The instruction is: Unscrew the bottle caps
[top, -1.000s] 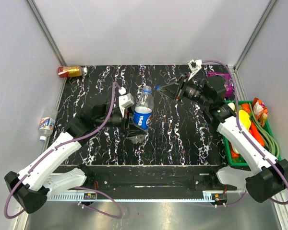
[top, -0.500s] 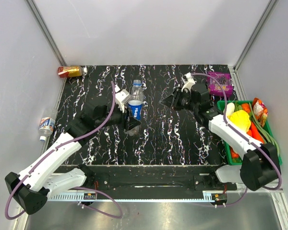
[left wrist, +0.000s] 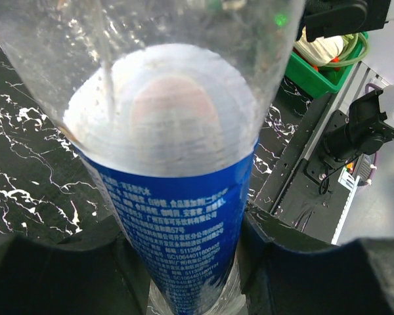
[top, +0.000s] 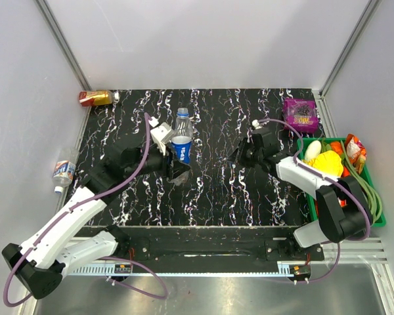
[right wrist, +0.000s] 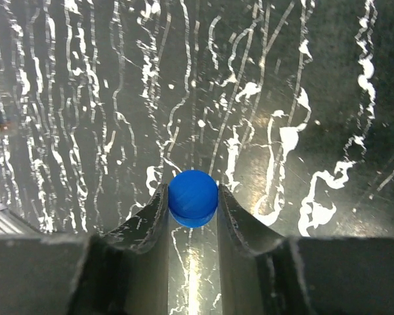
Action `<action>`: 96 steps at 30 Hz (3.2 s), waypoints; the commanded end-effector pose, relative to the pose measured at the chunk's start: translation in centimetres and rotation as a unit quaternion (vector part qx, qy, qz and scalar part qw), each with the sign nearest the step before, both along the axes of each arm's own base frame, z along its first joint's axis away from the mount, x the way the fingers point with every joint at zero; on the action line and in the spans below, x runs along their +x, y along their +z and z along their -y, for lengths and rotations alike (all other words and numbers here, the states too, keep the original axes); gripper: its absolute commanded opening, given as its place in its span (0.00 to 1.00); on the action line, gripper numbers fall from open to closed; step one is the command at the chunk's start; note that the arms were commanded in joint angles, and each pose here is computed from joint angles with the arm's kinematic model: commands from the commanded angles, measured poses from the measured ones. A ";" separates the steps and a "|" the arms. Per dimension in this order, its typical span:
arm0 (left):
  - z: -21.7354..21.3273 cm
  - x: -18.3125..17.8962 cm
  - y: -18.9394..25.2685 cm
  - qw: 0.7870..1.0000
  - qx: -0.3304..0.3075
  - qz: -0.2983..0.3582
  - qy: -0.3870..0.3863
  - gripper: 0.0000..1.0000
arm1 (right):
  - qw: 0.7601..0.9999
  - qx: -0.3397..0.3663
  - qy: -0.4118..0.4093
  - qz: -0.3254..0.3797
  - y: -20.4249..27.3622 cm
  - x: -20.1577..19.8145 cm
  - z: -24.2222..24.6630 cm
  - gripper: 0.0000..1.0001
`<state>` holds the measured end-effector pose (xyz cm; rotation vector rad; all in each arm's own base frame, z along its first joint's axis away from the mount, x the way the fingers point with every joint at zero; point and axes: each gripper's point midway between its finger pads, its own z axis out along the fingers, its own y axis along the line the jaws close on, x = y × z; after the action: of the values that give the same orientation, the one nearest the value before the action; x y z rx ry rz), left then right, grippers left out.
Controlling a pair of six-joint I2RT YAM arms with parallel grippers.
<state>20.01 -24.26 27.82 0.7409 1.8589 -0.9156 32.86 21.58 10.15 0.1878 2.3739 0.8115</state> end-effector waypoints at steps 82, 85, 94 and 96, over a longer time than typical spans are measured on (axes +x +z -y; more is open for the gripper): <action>5.3 -5.7 1.8 0.957 -0.074 -0.043 -0.276 0.07 | 0.805 0.324 0.412 0.279 31.3 -10.2 -8.9 0.00; 5.2 -5.6 1.7 0.958 -0.073 -0.042 -0.273 0.09 | 0.805 0.323 0.409 0.285 31.5 -10.2 -8.8 0.00; 4.9 -5.5 1.7 0.963 -0.071 -0.033 -0.257 0.45 | 0.813 0.312 0.398 0.288 31.0 -10.0 -8.7 0.00; 4.8 -5.4 1.8 0.965 -0.070 -0.026 -0.250 0.87 | 0.815 0.308 0.398 0.288 30.8 -9.9 -8.8 0.00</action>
<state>14.25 -28.93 26.83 1.1138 1.8087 -1.4374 24.10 30.43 39.51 -0.6912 1.5393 1.7511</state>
